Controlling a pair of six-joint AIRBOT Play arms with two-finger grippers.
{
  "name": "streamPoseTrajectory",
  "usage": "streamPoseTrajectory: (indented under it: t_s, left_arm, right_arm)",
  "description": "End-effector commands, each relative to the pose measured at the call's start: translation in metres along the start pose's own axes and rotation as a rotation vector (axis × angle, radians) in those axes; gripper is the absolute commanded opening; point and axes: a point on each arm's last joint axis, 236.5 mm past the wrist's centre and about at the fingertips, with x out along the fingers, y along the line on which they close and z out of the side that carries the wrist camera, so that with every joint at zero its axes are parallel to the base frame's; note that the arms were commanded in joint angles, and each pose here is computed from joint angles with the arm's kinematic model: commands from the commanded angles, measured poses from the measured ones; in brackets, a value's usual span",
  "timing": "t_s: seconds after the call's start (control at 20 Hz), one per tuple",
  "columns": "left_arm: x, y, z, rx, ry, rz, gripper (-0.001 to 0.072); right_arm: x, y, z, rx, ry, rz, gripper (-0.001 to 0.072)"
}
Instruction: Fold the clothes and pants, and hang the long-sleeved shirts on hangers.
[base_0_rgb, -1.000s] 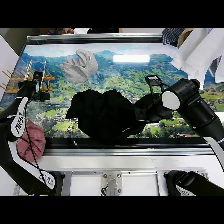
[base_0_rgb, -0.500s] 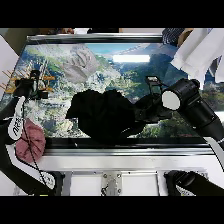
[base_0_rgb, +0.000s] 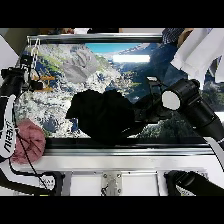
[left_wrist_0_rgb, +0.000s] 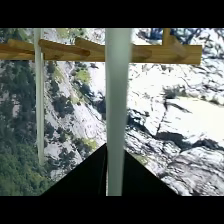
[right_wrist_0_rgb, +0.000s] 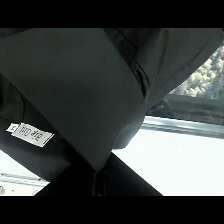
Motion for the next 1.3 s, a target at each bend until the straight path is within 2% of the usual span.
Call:
streamPoseTrajectory:
  t_s: [0.0, 0.1, 0.2, 0.45, 0.55, 0.8, 0.95, 1.25]
  left_arm:
    - [-0.037, -0.022, 0.0, 0.07, 0.001, -0.075, 0.0014]
    - [-0.064, -0.045, 0.0, 0.128, -0.021, -0.181, 0.0014]
    - [-0.099, -0.074, -0.001, 0.225, -0.07, -0.343, 0.0014]
    - [-0.24, -0.158, -0.041, 0.709, -0.339, -0.985, 0.0014]
    - [-0.276, -0.163, -0.061, 0.768, -0.377, -1.152, 0.0014]
    - [-0.274, -0.155, -0.072, 0.78, -0.344, -1.164, 0.0014]
    - [-0.272, -0.161, -0.095, 0.977, -0.408, -1.223, 0.0013]
    - [-0.244, -0.187, -0.146, 1.058, -0.387, -1.377, 0.0013]
  right_arm:
    - [-0.002, 0.001, 0.0, 0.0, -0.004, 0.003, 0.0016]
    - [-0.006, 0.001, 0.003, 0.001, -0.017, 0.009, 0.0016]
    - [-0.014, 0.004, 0.007, -0.001, -0.042, 0.021, 0.0016]
    - [-0.042, 0.011, 0.018, -0.005, -0.119, 0.061, 0.0016]
    - [-0.048, 0.011, 0.018, -0.006, -0.135, 0.07, 0.0016]
    - [-0.06, 0.01, 0.015, -0.007, -0.166, 0.087, 0.0016]
    - [-0.064, 0.007, 0.013, 0.001, -0.163, 0.085, 0.0016]
    - [-0.081, -0.027, 0.018, 0.079, -0.154, 0.048, 0.0016]
